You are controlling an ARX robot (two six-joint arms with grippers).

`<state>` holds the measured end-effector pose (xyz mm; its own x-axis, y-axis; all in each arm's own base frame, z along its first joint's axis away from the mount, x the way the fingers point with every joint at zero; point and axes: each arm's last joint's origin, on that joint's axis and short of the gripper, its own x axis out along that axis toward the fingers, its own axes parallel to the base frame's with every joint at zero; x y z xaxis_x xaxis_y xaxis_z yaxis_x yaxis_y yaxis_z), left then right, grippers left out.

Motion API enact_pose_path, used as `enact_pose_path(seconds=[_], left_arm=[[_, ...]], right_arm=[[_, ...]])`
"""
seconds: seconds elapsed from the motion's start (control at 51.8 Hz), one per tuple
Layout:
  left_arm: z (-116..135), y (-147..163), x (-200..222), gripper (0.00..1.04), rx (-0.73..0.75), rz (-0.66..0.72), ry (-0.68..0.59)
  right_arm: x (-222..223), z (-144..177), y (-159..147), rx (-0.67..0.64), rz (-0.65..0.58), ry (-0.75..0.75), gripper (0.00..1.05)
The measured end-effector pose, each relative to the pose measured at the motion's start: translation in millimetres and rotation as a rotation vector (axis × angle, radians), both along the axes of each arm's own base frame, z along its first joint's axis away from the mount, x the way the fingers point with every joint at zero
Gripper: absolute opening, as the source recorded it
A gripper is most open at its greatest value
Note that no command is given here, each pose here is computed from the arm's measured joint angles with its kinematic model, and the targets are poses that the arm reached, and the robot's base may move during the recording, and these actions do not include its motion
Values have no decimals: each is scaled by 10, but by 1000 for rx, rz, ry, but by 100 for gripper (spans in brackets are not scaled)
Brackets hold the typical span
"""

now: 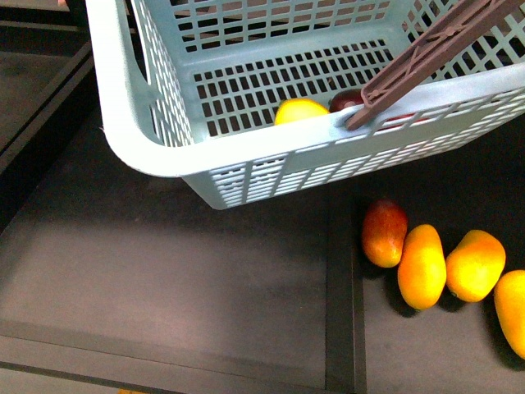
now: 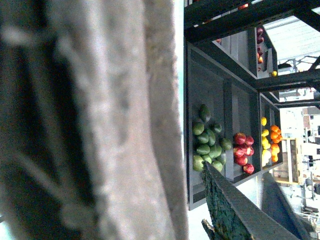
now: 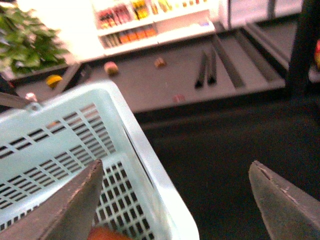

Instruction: Pick lemon and mango into basket

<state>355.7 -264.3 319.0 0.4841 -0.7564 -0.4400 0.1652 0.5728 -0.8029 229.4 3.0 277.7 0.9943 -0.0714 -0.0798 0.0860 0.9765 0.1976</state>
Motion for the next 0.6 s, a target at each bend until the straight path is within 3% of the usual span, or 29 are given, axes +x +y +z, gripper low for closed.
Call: enact_pose_path(seconds=[0.058, 0.135, 0.483, 0.599], left_arm=[[0, -2, -2, 27, -1, -4, 0], [0, -12, -10, 27, -4, -10, 4], [0, -13, -10, 27, -1, -8, 0], [0, -13, -10, 27, -2, -8, 1]], right_arm=[[-147, -88, -27, -100, 63, -99, 70], [-249, -282, -23, -150, 79, -82, 56], [-592, -689, -27, -198, 81, -63, 2], [-678, -770, -27, -197, 80, -65, 2]])
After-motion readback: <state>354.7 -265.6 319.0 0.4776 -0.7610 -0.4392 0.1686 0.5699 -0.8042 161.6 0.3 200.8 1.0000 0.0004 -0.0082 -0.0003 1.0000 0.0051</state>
